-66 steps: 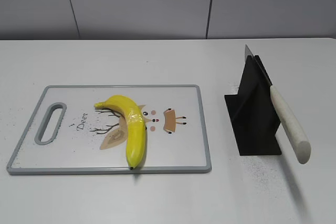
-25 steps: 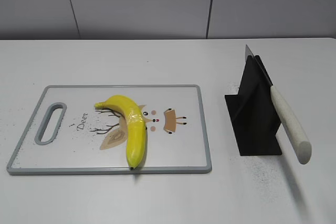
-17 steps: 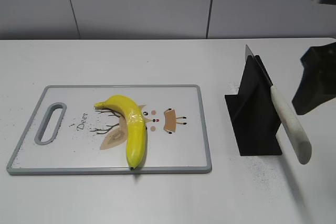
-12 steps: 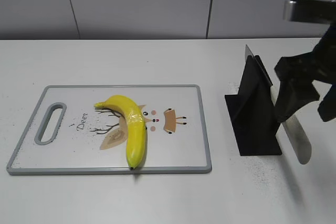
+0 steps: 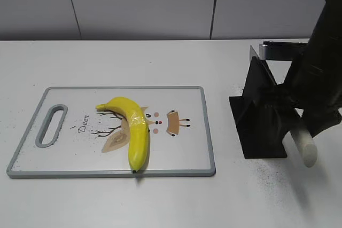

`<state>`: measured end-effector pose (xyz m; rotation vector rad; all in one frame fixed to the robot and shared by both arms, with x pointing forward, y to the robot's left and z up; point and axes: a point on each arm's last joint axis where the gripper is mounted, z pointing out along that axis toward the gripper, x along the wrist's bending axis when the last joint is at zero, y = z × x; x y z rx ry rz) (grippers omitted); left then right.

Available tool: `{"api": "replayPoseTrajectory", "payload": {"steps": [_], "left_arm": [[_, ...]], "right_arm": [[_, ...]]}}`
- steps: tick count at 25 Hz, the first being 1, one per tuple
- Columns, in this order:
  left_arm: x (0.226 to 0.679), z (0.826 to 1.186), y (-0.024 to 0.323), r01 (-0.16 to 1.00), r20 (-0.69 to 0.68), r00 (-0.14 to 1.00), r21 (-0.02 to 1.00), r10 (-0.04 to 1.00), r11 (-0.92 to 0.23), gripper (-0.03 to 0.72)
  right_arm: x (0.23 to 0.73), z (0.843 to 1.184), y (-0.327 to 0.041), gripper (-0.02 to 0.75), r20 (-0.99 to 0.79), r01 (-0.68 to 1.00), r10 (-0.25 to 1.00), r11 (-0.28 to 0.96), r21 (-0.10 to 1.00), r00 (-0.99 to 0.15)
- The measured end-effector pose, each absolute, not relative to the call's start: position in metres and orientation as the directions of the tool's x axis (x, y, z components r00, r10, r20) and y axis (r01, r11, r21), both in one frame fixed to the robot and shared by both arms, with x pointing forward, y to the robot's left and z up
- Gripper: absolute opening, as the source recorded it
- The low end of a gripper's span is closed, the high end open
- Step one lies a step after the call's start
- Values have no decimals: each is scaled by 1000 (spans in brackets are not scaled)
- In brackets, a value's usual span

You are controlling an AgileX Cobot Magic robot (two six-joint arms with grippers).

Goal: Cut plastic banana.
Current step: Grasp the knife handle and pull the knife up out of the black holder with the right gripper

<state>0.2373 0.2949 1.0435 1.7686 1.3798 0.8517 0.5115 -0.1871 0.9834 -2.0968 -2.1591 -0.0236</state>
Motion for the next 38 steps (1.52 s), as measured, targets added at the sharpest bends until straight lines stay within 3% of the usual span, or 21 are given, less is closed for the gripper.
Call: {"api": "replayPoseTrajectory", "payload": {"steps": [2,12,25,32,34,38], "left_arm": [[237,1044,295,496,66,207,853,976,-163,585],[237,1044,295,496,66,207,853,976,-163,586],[237,1044,295,496,66,207,853,976,-163,585],[237,1044,295,496,66,207,853,976,-163,584],[237,1044,295,496,69,208,853,976,-166,584],[237,1050,295,458,75,205,874,976,-163,583]], "right_arm": [[512,981,-187,160,97,996,995,18,-87,-9],[512,986,-187,164,98,997,994,-33,-69,39],[482,1058,-200,162,171,983,985,-51,174,20],[474,1073,-207,161,150,969,989,-47,241,11],[476,1075,-207,161,141,966,989,-2,260,-36],[482,1090,-203,161,98,915,963,203,348,-251]]}}
